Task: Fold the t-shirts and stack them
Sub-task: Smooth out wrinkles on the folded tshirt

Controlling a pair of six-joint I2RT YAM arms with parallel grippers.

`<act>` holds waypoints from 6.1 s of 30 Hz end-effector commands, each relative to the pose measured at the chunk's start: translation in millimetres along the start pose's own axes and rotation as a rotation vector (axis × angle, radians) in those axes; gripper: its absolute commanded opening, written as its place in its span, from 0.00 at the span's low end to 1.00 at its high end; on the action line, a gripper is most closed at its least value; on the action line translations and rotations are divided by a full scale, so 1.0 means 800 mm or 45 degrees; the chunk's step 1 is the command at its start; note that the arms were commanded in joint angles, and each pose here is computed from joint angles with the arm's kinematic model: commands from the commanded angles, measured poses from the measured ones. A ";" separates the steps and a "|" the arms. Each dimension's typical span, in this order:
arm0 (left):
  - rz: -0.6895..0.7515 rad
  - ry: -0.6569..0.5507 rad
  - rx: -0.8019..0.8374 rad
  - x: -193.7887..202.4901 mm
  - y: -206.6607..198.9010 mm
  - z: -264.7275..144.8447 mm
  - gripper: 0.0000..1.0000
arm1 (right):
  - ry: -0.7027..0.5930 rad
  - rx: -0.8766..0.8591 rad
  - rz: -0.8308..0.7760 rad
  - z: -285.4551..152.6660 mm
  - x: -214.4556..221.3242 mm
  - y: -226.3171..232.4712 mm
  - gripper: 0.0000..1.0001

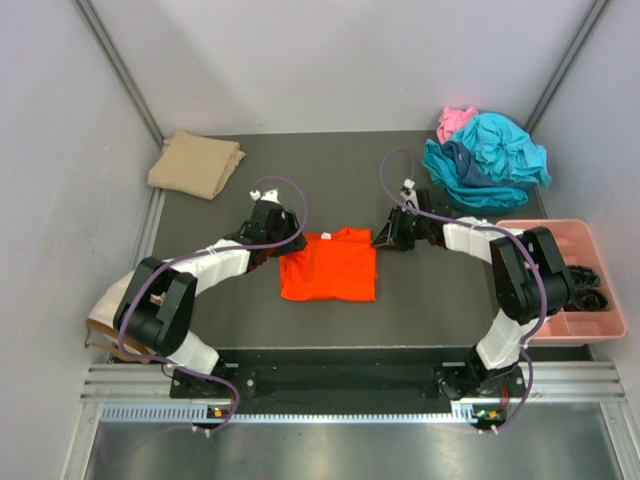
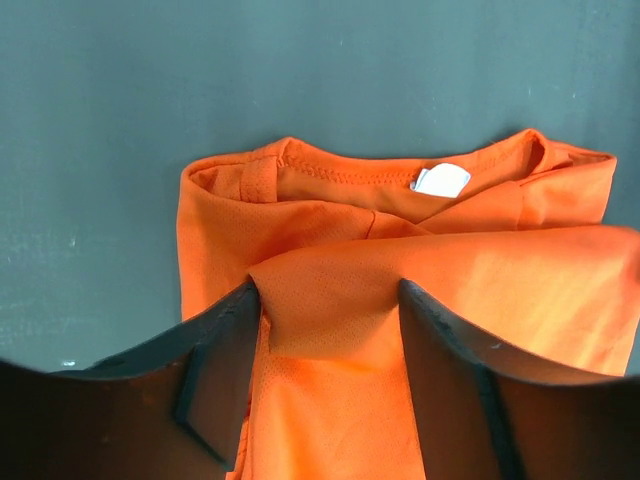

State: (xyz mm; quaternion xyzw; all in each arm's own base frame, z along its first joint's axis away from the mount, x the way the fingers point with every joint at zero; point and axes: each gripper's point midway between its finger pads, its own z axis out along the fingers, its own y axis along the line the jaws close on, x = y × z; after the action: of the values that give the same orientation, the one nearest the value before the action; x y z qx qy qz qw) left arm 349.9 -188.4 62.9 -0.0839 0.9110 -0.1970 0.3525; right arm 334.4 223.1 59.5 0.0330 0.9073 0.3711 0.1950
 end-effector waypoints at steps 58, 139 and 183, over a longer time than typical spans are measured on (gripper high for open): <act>-0.046 -0.215 -0.037 -0.061 0.018 -0.076 0.00 | -0.140 -0.158 -0.100 -0.007 -0.095 0.081 0.00; -0.086 -0.135 -0.014 -0.087 0.042 0.014 0.00 | -0.090 -0.085 -0.084 0.083 -0.141 0.058 0.00; -0.139 -0.189 -0.193 -0.087 0.083 -0.023 0.90 | -0.264 0.172 -0.156 0.039 -0.162 0.026 0.68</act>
State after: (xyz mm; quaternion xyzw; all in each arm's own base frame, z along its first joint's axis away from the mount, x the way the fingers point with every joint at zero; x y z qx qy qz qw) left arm 391.5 -111.8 56.6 -0.1662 0.9059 -0.1430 0.3622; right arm 463.8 245.6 48.6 0.0431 0.9158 0.3116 0.2496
